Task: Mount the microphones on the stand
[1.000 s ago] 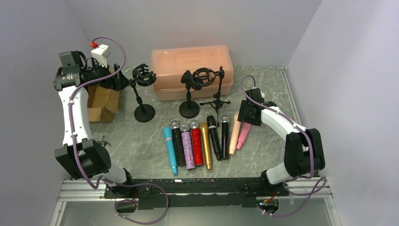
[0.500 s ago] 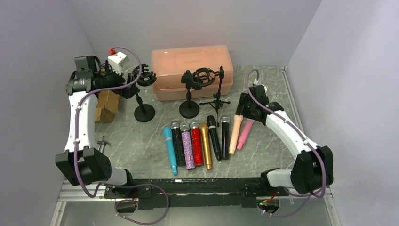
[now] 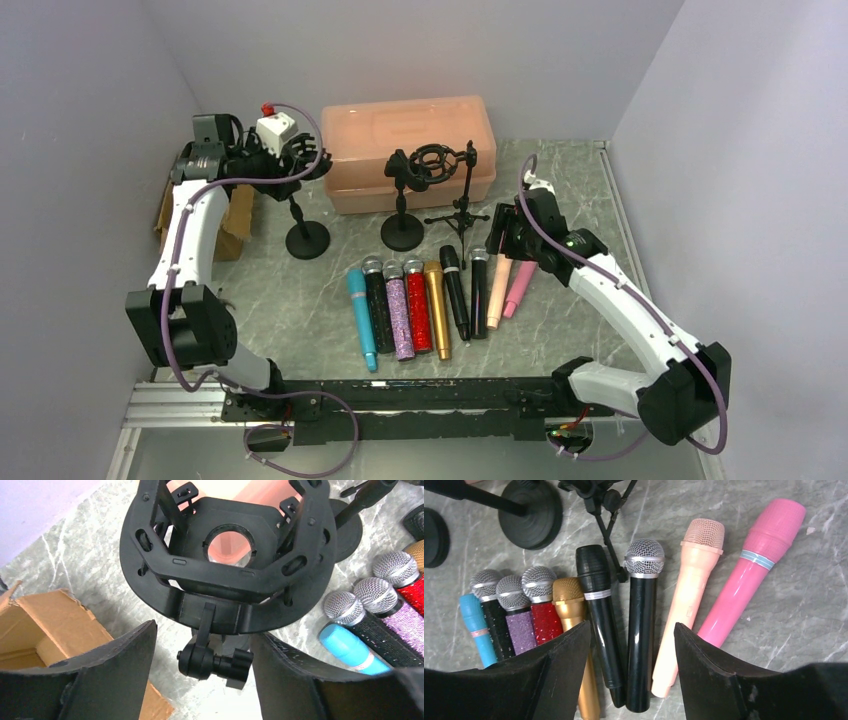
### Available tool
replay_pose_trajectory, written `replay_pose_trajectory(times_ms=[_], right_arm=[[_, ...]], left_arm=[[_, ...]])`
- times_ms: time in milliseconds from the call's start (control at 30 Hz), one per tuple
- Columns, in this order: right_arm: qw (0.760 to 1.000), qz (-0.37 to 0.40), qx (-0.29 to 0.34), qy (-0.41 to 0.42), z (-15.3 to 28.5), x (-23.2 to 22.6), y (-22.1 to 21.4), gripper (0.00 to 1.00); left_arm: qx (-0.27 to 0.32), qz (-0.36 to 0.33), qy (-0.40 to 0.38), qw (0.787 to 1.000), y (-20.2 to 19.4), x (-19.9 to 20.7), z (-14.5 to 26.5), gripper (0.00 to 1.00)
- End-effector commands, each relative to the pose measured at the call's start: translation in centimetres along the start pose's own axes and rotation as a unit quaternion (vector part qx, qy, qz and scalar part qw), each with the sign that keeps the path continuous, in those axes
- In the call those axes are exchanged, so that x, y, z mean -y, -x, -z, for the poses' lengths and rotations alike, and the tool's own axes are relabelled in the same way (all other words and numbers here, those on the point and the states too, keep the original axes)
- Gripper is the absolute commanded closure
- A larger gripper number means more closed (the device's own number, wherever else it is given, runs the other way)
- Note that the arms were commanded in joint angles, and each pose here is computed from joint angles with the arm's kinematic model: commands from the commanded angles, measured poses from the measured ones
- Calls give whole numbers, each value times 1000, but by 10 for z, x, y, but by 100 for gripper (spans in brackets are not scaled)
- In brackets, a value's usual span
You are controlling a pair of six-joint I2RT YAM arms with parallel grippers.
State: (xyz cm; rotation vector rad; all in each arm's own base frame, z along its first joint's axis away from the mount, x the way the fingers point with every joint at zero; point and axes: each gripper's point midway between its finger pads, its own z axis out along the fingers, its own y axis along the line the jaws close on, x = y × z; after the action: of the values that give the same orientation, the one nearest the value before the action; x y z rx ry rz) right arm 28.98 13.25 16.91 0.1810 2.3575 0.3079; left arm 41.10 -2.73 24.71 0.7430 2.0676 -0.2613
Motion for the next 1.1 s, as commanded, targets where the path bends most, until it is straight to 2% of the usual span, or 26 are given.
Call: replay_pose_trajectory(times_ms=[0,167,233,467,567,767,900,1067], right_arm=[[999,-6,29,21,20,-12,16,36],[999,4,23,25,19,-14,14,37],[999,5,20,29,19,-16,13,38],[999,16,6,45,16,-28,4,40],[998,25,1,55,16,-39,0,41],[996,39,10,85,26,-68,9,41],[988,51,35,143,42,-115,35,41],[971,97,65,210,56,-203,68,39]], left_arm=[[38,-56,19,998,18,-1,15,35],[61,-98,-8,993,26,17,28,57],[68,-115,-24,991,28,24,32,62],[77,-168,-119,976,24,61,43,60],[66,-176,-163,969,16,73,47,61],[88,-194,-241,947,9,90,74,62],[88,-209,-263,938,0,92,80,63],[85,-223,-269,933,-11,97,78,62]])
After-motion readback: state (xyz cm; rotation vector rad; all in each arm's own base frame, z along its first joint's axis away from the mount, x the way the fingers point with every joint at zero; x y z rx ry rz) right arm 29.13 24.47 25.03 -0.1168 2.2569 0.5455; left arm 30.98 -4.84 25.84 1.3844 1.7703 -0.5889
